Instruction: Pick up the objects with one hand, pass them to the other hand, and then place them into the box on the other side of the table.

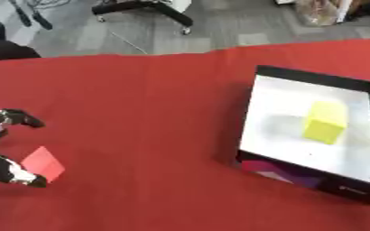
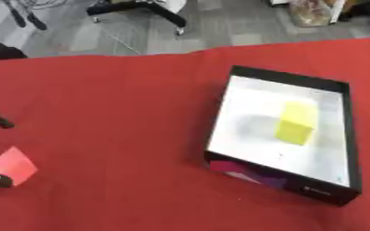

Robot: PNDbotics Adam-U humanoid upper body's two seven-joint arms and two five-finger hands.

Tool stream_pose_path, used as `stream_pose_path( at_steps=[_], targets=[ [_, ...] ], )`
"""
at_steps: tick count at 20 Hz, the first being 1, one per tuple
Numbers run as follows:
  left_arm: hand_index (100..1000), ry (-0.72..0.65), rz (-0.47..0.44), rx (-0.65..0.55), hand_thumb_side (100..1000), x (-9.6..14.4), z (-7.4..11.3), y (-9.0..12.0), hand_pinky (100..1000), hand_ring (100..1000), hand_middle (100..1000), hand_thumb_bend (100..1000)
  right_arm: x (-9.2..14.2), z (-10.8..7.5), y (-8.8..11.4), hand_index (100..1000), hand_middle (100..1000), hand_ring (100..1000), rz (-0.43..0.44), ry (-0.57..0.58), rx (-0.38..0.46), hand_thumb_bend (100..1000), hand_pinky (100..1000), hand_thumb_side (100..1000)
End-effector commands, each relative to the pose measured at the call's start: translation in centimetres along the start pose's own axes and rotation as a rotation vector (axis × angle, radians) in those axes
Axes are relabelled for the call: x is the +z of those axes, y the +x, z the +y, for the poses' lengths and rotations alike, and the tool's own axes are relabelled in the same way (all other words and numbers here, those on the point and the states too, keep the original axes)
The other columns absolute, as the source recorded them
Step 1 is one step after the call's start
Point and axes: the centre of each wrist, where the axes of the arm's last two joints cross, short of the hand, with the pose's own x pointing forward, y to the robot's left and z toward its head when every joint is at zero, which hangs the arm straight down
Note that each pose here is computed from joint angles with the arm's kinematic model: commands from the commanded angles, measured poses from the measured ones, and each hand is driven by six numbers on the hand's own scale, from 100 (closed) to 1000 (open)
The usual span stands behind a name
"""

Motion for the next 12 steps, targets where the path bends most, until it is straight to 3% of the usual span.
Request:
stream_pose_path(
  at_steps=[1,12],
  targets=[
    [825,0.02,0.031,-0.022,452,0.1,0.9,-0.8,996,862,748,930,-0.6,-0.9,1.4,999,1000,1000,-0.038,0.003,0.036,100,908,335],
    [757,-0.022,0.069,-0.051,486,-0.5,-0.2,-1.7,951,848,736,957,-0.4,-1.1,1.4,996,1000,1000,-0.032,-0.004,0.039,100,909,332]
  ],
)
